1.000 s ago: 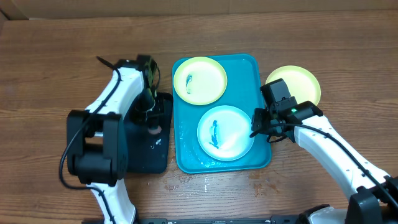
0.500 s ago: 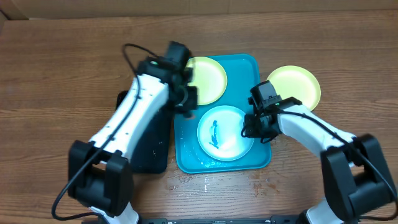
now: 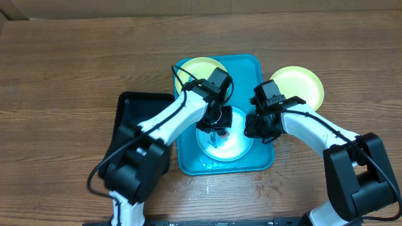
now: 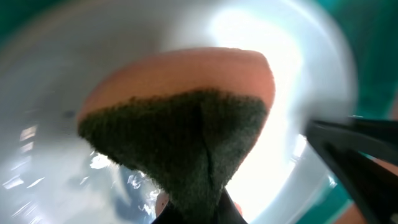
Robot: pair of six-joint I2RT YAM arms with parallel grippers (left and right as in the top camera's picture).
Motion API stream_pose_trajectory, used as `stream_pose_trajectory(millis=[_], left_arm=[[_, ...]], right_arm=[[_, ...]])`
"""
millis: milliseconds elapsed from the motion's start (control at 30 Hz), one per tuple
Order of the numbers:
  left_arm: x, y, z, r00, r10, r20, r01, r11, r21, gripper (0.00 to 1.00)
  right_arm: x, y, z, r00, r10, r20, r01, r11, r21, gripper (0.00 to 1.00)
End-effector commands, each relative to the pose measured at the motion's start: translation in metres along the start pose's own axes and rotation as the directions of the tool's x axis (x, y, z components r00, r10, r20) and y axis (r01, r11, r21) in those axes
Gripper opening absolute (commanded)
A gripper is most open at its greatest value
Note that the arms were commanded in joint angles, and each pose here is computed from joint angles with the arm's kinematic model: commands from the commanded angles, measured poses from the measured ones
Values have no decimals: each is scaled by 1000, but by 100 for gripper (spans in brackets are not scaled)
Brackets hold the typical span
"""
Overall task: Clean dirty plates on tray and stack at the side
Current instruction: 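Scrub the light blue plate with the sponge in the left gripper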
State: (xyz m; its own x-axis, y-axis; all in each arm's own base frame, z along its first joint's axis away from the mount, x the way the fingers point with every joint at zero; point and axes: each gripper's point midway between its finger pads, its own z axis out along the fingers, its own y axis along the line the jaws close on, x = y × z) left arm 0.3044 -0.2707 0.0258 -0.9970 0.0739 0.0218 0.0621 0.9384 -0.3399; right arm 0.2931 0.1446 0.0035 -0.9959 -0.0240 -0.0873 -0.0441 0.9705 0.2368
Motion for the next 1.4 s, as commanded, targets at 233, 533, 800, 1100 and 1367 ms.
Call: stream_pose_trajectory(millis=[233, 533, 800, 1100, 1367], left_arm=[[11, 71, 23, 968, -239, -73, 213, 943, -256, 4], [13, 79, 16, 981, -164, -102, 126, 943, -307, 4], [30, -28, 36, 970, 81, -231, -33, 978, 206, 4], [62, -7, 51, 950, -40, -310, 34, 999, -24, 4], [31, 85, 17, 964, -230, -133, 154, 891, -426, 4]], right_arm=[[22, -11, 16, 996, 12, -92, -7, 999, 49, 4], [22, -11, 16, 996, 11, -90, -7, 999, 49, 4], [22, -11, 16, 996, 12, -91, -8, 999, 49, 4], [24, -12, 16, 995, 13, -99, -8, 999, 51, 4], [24, -12, 16, 995, 14, -99, -8, 999, 52, 4]])
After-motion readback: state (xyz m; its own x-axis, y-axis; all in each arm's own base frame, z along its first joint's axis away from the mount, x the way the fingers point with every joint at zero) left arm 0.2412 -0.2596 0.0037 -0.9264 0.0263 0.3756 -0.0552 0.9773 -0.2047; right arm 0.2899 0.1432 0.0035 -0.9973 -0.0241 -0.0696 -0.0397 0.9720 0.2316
